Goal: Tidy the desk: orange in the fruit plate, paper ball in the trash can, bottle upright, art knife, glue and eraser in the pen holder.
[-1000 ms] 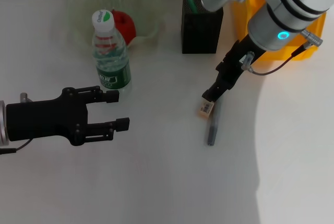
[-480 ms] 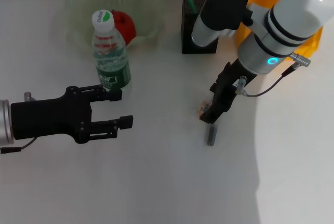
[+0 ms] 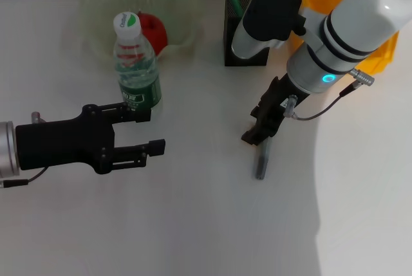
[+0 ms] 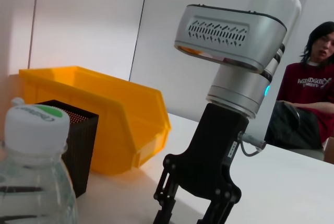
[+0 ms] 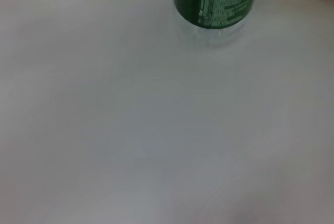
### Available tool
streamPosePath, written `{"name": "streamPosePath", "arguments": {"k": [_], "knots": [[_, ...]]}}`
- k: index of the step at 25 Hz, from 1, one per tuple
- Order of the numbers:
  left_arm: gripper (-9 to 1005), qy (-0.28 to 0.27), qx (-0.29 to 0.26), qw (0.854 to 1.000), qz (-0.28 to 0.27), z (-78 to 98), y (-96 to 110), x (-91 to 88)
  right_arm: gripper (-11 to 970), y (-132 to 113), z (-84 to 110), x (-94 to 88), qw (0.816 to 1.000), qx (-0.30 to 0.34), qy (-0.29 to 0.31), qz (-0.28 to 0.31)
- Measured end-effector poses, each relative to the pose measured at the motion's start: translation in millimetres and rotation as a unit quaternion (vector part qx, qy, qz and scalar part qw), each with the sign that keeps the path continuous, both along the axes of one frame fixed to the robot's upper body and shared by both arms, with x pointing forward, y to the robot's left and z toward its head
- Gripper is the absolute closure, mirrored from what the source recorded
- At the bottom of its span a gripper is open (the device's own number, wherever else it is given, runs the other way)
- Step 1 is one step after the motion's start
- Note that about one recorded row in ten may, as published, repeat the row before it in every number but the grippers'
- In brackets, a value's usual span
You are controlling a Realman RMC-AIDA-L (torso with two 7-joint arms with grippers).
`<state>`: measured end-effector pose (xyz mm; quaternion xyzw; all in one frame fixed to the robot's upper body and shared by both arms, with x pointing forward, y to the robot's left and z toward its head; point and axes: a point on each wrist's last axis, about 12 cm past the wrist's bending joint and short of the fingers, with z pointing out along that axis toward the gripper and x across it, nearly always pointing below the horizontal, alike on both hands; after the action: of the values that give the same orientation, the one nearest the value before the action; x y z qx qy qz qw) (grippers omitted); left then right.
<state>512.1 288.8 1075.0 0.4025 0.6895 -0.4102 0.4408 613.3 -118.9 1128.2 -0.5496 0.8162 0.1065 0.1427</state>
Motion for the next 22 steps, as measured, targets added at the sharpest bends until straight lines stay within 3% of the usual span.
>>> {"name": "streamPosePath", "arguments": {"k": [1,7,12,22], "knots": [[271,0.000,0.000,1.000,0.000,-0.1,-0.1,0.0,234,0.3,-1.2,-0.1,1.000,0.000,0.002,0.000],[271,0.000,0.000,1.000,0.000,0.0,-0.7,0.4,468,3.6,-7.1,-1.0,1.000,-0.009,0.000,0.005],[271,-0.002,0.000,1.000,0.000,0.8,-1.6,1.9,524,2.9,-10.2,-1.1,1.000,-0.009,0.000,0.001],[271,-0.003,0.000,1.000,0.000,1.1,-3.4,3.3,543,1.9,-11.7,-1.5,1.000,-0.007,0.001,-0.002]]}}
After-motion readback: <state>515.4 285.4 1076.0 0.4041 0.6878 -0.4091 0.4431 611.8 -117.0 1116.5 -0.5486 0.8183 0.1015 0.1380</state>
